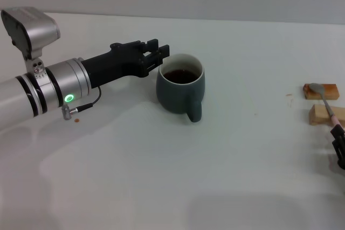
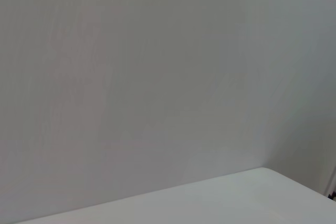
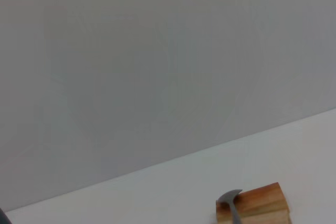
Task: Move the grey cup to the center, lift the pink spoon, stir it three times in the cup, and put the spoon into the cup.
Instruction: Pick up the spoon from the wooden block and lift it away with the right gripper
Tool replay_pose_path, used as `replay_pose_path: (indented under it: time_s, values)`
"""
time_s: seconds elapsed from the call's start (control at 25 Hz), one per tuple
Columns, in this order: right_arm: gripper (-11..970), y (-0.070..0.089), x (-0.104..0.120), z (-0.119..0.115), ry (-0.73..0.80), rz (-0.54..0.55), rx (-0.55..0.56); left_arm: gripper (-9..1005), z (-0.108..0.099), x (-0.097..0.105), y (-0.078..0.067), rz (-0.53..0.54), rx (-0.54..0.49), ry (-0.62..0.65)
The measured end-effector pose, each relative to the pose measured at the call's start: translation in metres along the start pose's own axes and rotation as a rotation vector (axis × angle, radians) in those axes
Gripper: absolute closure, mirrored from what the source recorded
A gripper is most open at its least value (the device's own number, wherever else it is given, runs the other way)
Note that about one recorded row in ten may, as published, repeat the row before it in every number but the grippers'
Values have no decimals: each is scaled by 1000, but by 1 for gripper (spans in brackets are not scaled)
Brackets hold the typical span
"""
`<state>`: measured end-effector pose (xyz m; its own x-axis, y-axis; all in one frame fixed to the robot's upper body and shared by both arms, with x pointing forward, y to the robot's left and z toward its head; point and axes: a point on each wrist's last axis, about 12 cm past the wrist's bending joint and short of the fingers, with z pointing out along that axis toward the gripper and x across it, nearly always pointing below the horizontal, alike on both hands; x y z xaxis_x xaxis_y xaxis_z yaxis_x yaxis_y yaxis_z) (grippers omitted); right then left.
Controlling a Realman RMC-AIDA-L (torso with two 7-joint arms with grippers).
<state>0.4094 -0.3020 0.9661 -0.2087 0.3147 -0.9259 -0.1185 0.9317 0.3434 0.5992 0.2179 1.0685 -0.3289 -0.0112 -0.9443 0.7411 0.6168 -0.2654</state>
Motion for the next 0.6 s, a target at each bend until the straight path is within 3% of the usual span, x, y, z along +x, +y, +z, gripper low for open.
replay_pose_path:
  time_s: [0.6]
  values:
    - [711, 0, 0, 1, 3, -5, -1, 650, 0, 1, -1, -2, 2, 1]
